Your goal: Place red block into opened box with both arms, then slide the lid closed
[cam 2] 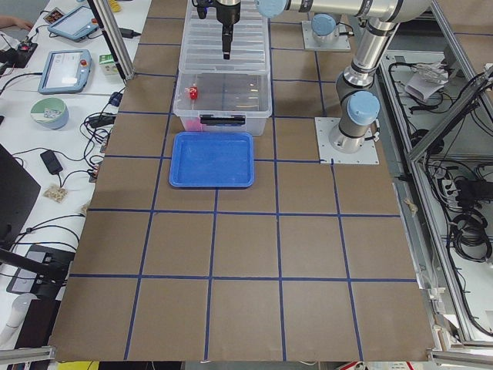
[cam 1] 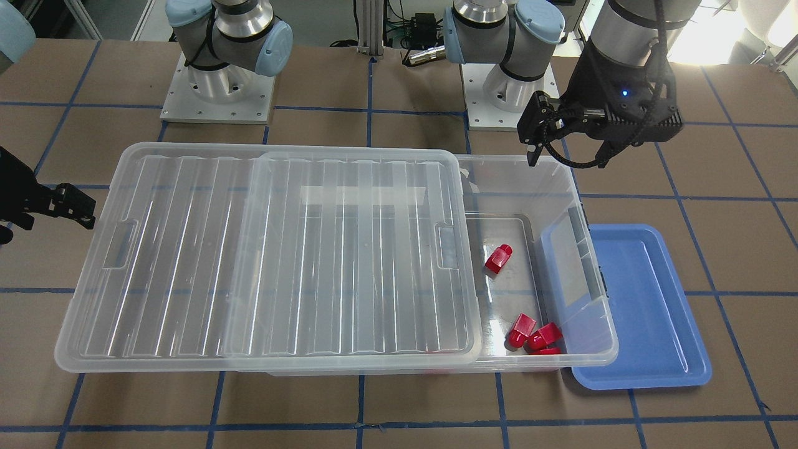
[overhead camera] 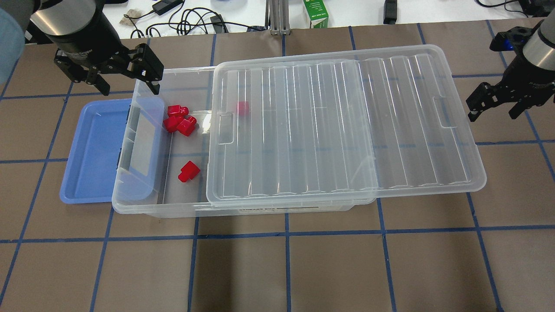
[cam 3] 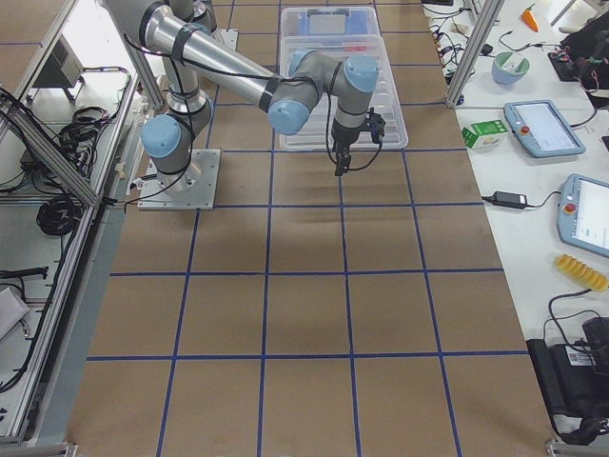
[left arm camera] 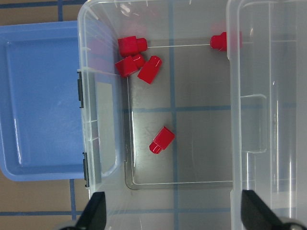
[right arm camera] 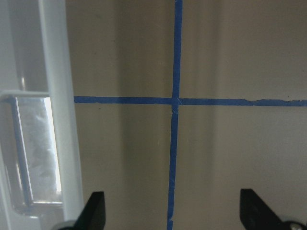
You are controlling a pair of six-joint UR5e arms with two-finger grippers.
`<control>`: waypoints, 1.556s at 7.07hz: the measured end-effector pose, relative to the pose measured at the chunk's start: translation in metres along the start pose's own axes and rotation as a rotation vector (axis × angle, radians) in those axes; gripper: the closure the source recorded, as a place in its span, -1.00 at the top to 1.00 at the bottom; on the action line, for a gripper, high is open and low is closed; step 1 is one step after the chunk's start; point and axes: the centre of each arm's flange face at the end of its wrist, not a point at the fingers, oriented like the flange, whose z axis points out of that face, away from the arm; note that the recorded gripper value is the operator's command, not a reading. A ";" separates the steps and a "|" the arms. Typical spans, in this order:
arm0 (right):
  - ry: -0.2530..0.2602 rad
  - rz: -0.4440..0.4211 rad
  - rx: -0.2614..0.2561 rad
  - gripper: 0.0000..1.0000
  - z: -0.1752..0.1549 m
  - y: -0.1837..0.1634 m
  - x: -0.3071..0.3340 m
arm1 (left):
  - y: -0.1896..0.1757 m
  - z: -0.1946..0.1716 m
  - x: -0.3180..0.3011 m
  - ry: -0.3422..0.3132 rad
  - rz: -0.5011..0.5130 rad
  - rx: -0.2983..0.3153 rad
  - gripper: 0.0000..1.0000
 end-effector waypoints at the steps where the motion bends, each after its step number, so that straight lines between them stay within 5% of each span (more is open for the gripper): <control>1: -0.006 0.008 -0.005 1.00 0.002 0.000 -0.004 | 0.002 -0.001 0.000 -0.003 0.003 -0.001 1.00; 11: -0.029 -0.101 0.020 1.00 0.004 -0.011 -0.188 | 0.000 0.003 0.001 -0.001 -0.001 -0.005 1.00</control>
